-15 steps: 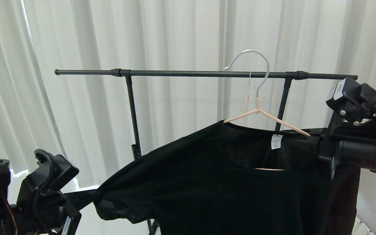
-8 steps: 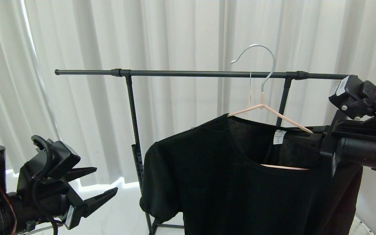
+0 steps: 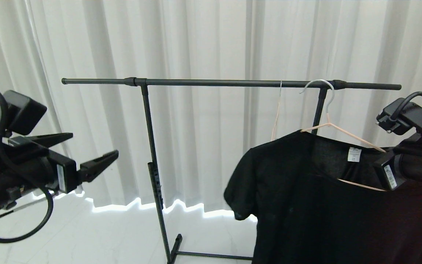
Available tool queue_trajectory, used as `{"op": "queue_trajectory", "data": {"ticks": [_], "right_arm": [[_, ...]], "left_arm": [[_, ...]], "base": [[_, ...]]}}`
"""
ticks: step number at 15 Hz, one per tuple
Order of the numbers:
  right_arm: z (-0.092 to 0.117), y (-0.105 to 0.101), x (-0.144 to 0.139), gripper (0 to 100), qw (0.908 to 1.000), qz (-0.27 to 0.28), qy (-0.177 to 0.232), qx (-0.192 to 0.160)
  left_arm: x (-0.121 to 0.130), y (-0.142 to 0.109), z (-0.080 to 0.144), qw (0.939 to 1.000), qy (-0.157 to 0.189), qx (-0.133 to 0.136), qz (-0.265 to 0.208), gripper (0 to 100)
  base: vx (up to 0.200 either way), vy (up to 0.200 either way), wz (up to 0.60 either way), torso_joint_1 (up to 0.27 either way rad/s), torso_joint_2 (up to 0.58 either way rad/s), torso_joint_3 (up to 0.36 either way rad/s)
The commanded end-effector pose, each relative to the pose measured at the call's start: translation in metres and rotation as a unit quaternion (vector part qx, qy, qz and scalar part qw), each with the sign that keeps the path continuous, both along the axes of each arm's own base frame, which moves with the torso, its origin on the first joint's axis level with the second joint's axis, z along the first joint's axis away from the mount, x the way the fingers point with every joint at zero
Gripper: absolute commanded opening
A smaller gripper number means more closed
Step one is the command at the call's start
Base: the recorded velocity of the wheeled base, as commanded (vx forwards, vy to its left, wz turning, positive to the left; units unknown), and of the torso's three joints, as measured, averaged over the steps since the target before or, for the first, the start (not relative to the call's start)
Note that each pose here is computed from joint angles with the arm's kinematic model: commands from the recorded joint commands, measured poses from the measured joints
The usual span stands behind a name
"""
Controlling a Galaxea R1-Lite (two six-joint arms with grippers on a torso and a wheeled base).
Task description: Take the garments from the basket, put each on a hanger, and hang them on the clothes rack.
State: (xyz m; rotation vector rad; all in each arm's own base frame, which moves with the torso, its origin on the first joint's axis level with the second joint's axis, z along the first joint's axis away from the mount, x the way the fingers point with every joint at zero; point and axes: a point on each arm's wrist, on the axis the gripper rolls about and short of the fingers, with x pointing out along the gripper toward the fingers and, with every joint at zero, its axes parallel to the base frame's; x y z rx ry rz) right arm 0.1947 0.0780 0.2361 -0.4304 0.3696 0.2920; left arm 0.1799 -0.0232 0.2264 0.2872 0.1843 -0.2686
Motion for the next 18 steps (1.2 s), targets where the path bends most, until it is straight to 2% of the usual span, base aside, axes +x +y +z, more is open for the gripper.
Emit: {"op": "queue_trajectory", "data": {"ticks": [1, 4, 6, 12, 14, 17, 18], "right_arm": [[-0.006, -0.007, 0.007, 0, 0.9988, -0.044, 0.014, -0.018], [-0.008, -0.012, 0.011, 0, 0.9970, -0.071, 0.015, -0.027], [-0.007, -0.012, 0.011, 0, 0.9970, -0.072, 0.014, -0.025], [-0.005, -0.008, 0.019, 0, 0.9969, -0.077, 0.014, -0.006], [-0.002, -0.001, 0.025, 0, 0.9974, -0.071, 0.013, 0.002], [0.007, 0.019, 0.043, 0, 0.9966, -0.071, 0.010, 0.042], [0.010, 0.021, 0.047, 0, 0.9959, -0.079, 0.007, 0.043]], "left_arm": [[0.023, 0.003, 0.005, 0.9990, -0.008, 0.007, 0.044, 100], [0.027, 0.001, 0.004, 0.9987, -0.011, 0.017, 0.047, 100], [0.028, 0.001, 0.003, 0.9983, -0.013, 0.038, 0.042, 100], [0.030, 0.001, 0.001, 0.9983, -0.009, 0.040, 0.043, 100], [0.030, 0.001, 0.001, 0.9983, -0.009, 0.040, 0.043, 100], [0.032, 0.001, -0.002, 0.9983, -0.003, 0.040, 0.042, 100], [0.031, 0.001, -0.002, 0.9983, -0.003, 0.041, 0.042, 100]], "base": [[0.000, 0.000, 0.00, 0.000, 0.00, 0.000], [0.000, 0.000, 0.00, 0.000, 0.00, 0.000], [0.000, 0.200, 0.00, 0.000, 0.00, 0.002], [0.000, 0.200, 0.00, 0.002, 0.00, 0.000], [0.000, 0.200, 0.00, 0.002, 0.00, 0.005], [0.000, 0.000, 0.00, 0.000, 0.00, 0.000], [0.000, 0.000, 0.00, 0.000, 0.00, 0.000]]}}
